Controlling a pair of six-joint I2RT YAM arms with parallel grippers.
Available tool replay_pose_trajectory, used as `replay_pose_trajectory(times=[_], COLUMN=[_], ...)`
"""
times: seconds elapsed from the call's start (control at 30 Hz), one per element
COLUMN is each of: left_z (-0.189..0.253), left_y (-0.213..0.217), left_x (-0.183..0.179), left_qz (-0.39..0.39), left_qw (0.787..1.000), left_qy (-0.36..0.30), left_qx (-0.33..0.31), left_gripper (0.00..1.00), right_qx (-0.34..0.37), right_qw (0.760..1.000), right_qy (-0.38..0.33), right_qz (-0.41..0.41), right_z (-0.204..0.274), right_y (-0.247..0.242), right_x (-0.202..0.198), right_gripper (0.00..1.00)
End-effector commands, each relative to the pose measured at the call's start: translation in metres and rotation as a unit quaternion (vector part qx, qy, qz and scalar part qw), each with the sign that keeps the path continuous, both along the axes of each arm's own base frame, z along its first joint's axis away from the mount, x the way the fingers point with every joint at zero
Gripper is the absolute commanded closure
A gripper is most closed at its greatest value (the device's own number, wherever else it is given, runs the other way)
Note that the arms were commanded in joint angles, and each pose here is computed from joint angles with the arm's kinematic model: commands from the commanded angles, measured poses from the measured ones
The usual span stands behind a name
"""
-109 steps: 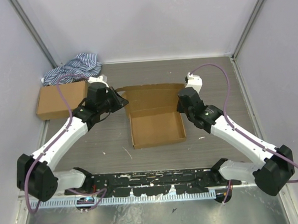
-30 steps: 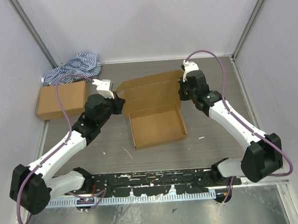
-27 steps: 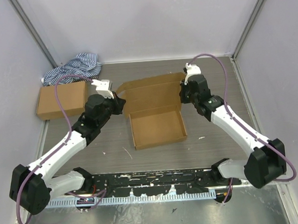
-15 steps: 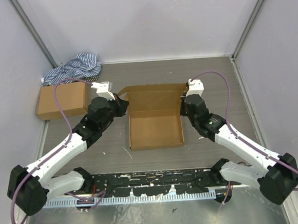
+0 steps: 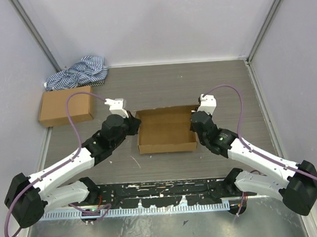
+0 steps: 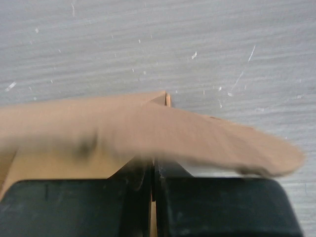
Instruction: Fold the paper box
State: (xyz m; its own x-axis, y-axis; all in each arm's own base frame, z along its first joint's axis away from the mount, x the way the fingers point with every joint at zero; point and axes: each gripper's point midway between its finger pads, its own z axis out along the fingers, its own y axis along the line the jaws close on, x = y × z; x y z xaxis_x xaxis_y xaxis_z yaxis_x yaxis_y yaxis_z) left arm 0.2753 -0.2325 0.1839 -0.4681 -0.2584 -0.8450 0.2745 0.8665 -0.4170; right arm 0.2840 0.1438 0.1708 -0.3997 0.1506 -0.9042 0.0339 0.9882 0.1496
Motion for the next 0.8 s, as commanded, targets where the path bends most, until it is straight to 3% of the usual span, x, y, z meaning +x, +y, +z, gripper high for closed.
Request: replay_pose_trajectory(times=[0.0,0.1,0.23,0.27,0.33,0.37,0.67,0.77], left_z=[-0.027,-0.036,-0.045,-0.046,-0.043,-0.042,-0.041,-0.03], left_y=[0.0,0.006,0.019,0.022,0.03,0.034,0.041,0.046], left_x=[-0.022,-0.031,-0.046,-0.05,-0.06,-0.066,-0.129,-0.135], left_qz=[-0.015,-0.014,-0.013,-0.015,-0.017,-0.018,-0.087,-0.083], left_qw=[0.999,0.998,0.996,0.995,0.994,0.994,0.98,0.982], left_qy=[0.037,0.05,0.073,0.079,0.087,0.092,0.178,0.167], left_qx=[0.018,0.038,0.059,0.063,0.063,0.062,-0.002,-0.032], left_gripper=[0.86,0.83,0.78,0.77,0.75,0.74,0.75,0.76], right_qx=[0.0,0.0,0.026,0.038,0.059,0.067,0.148,0.169], right_qw=[0.997,0.996,0.993,0.992,0.988,0.986,0.966,0.956], right_qy=[0.071,0.092,0.106,0.109,0.118,0.121,0.112,0.096], right_qz=[0.009,0.02,0.041,0.055,0.079,0.089,0.179,0.222], right_z=[-0.041,-0.054,-0.053,-0.049,-0.042,-0.038,0.012,0.032], right_y=[0.003,0.001,-0.001,0.001,0.004,0.005,0.02,0.025], right_x=[-0.027,-0.043,-0.067,-0.072,-0.084,-0.089,-0.122,-0.134], right_gripper=[0.97,0.92,0.65,0.56,0.09,0.01,0.0,0.0])
